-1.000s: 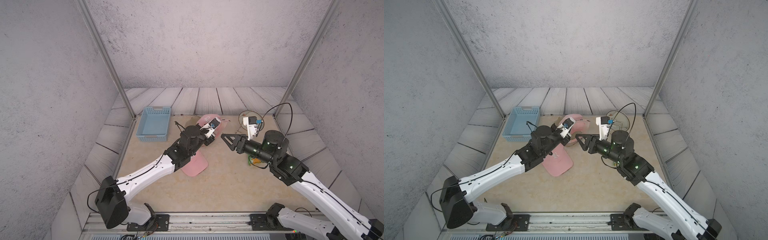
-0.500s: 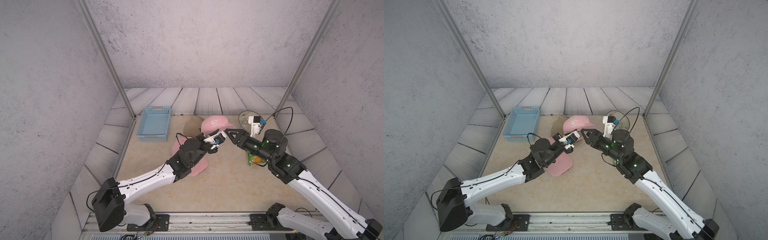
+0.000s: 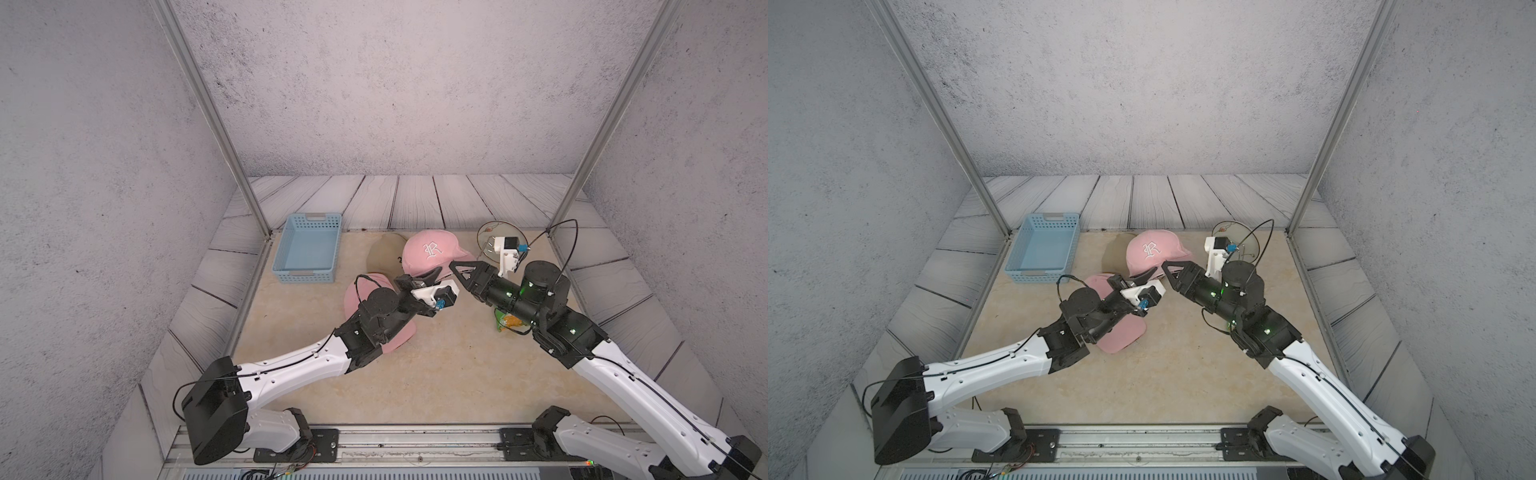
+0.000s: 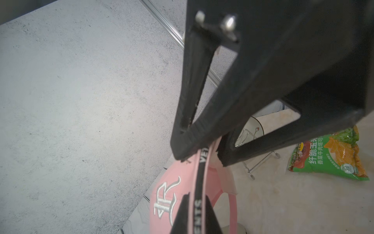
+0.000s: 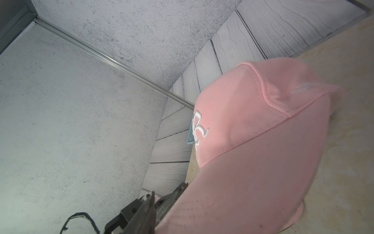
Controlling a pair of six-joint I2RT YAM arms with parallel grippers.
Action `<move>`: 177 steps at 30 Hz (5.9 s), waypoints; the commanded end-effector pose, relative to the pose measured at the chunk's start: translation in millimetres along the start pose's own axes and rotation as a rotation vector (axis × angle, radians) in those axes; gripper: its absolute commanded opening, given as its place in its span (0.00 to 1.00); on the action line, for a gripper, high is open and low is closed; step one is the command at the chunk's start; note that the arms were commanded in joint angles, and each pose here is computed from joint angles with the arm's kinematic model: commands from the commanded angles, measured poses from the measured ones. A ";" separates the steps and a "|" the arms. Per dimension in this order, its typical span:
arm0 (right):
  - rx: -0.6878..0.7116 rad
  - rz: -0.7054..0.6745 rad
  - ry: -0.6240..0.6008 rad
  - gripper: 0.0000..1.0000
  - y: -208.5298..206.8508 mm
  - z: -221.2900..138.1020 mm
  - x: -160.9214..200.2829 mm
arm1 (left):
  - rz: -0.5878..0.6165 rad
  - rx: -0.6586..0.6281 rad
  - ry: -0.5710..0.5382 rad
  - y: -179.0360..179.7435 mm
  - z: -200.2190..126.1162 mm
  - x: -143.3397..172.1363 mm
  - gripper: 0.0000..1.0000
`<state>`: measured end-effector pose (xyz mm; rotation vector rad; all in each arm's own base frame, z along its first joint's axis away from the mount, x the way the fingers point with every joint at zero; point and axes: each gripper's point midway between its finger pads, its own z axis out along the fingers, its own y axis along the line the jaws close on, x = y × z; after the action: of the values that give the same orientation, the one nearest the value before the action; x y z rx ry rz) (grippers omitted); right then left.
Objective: Turn the baseball cap inside out
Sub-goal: Place the baseball cap at the center of the board, then reset both arms
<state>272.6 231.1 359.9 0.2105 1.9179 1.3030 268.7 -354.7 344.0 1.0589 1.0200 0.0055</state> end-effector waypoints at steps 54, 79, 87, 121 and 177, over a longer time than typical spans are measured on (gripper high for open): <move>-0.298 -0.178 0.568 0.00 7.1 65.3 230.9 | -0.789 -0.366 0.001 166.9 -173.3 -42.7 0.68; -0.146 0.123 0.444 0.00 -25.2 89.7 312.1 | -0.775 -0.389 0.063 159.7 -155.1 -32.5 0.69; -0.010 0.086 0.494 0.52 -58.0 90.0 334.5 | -0.769 -0.390 0.081 156.4 -150.2 -28.2 0.70; 0.481 -0.566 0.558 0.42 -162.1 103.1 262.7 | -0.862 -0.404 0.204 152.6 -146.8 20.0 0.71; 1.193 -0.525 -0.173 0.78 -316.4 -97.7 -87.9 | -0.818 -0.954 0.900 134.7 -270.8 344.2 0.84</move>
<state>356.3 -7.2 151.4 0.3423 2.1859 -0.2046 325.7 66.0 170.2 -0.3842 1.9722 0.3383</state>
